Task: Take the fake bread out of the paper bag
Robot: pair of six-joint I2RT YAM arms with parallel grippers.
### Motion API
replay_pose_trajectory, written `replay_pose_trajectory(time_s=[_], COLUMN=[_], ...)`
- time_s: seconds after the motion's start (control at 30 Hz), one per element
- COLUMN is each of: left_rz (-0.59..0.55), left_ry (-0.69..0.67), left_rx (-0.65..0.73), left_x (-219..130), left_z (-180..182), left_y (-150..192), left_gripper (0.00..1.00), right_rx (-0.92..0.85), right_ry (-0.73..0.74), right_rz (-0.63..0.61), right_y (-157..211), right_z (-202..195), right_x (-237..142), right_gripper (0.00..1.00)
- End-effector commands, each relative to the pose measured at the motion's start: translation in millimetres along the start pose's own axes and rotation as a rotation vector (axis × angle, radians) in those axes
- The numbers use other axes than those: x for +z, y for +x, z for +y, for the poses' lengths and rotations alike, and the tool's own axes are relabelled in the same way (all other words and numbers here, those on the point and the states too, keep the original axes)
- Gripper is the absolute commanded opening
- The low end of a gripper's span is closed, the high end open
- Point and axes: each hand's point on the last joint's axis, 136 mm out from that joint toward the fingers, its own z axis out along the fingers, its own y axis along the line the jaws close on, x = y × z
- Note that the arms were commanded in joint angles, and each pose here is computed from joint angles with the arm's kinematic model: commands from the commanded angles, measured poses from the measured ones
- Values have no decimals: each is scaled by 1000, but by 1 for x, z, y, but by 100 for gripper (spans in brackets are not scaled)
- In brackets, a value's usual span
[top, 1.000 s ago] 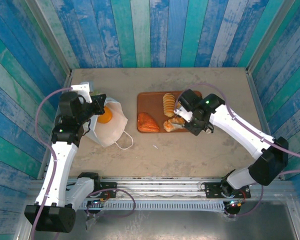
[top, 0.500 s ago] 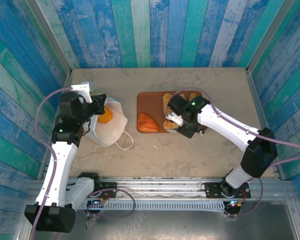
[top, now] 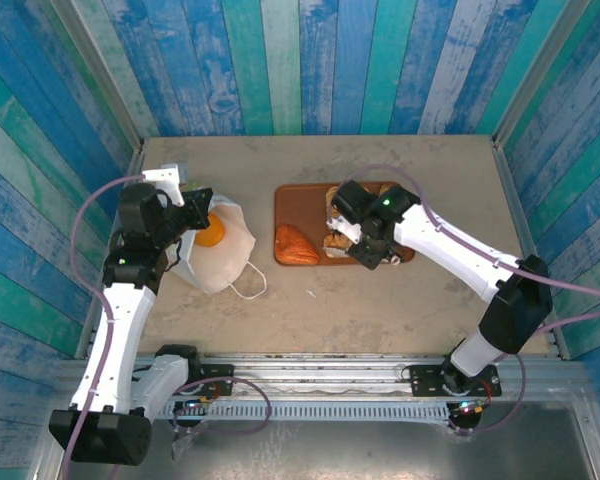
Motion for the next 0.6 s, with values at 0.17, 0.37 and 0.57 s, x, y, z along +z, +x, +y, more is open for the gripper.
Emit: replay_pose_trajectory(time_s=[0.17,0.37,0.57], left_rz=[-33,-35,-34], left_ry=[30,36,37], left_rx=[13,13,10], left_x=[-5,-4,-4], left_z=[-8,-9,-9], left_y=[-8,-10,-9], left_gripper=[0,0,0], right_rx=[208,391,359], right_ry=[-70,-58,-46], right_rz=[-133,-68,55], right_y=[-6,16,34], right_z=[-30,-67,-64], right_x=[-27,-6,17], right_gripper=[44,44,44])
